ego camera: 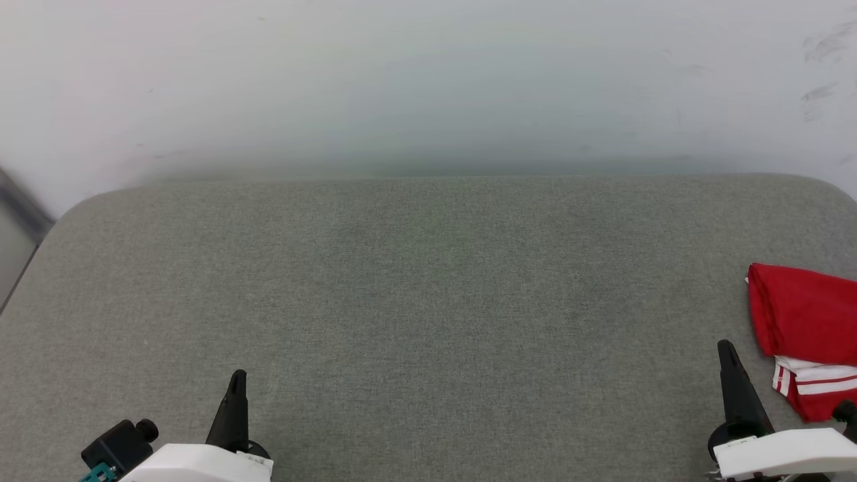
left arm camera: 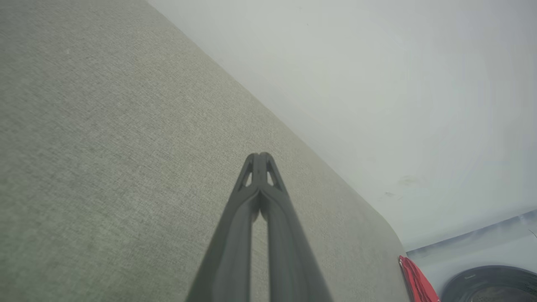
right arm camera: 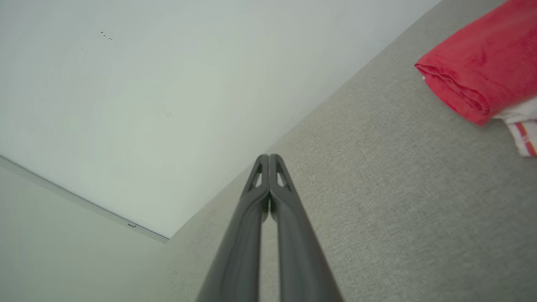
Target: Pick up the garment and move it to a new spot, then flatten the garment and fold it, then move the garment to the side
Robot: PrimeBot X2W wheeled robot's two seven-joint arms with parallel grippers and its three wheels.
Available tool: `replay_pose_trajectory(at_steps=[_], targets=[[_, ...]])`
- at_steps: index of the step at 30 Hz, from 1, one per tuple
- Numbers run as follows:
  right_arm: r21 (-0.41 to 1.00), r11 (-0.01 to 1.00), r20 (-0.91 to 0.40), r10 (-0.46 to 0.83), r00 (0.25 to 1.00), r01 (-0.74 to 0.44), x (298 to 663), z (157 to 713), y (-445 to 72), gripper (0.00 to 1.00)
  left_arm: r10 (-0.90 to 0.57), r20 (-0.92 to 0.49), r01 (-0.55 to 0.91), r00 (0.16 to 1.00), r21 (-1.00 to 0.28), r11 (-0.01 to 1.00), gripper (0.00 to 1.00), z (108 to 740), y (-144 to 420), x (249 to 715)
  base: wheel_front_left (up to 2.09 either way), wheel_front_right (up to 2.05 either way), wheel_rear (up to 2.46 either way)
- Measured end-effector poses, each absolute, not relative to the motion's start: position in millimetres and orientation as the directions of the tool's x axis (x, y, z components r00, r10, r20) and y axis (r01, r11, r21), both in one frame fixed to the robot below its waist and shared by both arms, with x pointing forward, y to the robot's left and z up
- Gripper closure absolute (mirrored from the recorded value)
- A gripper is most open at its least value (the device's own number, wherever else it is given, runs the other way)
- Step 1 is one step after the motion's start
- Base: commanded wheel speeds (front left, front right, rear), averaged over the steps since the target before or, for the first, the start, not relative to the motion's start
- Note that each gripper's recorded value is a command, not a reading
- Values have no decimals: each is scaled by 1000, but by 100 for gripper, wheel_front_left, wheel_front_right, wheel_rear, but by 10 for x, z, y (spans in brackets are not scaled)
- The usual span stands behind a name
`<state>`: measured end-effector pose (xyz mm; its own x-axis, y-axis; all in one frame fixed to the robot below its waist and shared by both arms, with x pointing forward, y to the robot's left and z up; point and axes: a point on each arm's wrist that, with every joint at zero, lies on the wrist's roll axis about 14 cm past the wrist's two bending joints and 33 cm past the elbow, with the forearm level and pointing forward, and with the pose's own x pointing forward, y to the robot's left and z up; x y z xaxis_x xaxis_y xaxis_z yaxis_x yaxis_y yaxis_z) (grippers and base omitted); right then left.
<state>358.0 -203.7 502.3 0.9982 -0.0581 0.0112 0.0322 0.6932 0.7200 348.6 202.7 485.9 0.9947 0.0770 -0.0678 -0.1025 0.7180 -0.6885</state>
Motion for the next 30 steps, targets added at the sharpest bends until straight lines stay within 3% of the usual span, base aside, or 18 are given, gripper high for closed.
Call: replay_pose_trajectory(at_steps=[30], targets=[[911,410,-23,-40,999,38,3709,4993,-2024,100,45,-77,-89,996,-899,429,100,4883,2023,3646,0,0,0]])
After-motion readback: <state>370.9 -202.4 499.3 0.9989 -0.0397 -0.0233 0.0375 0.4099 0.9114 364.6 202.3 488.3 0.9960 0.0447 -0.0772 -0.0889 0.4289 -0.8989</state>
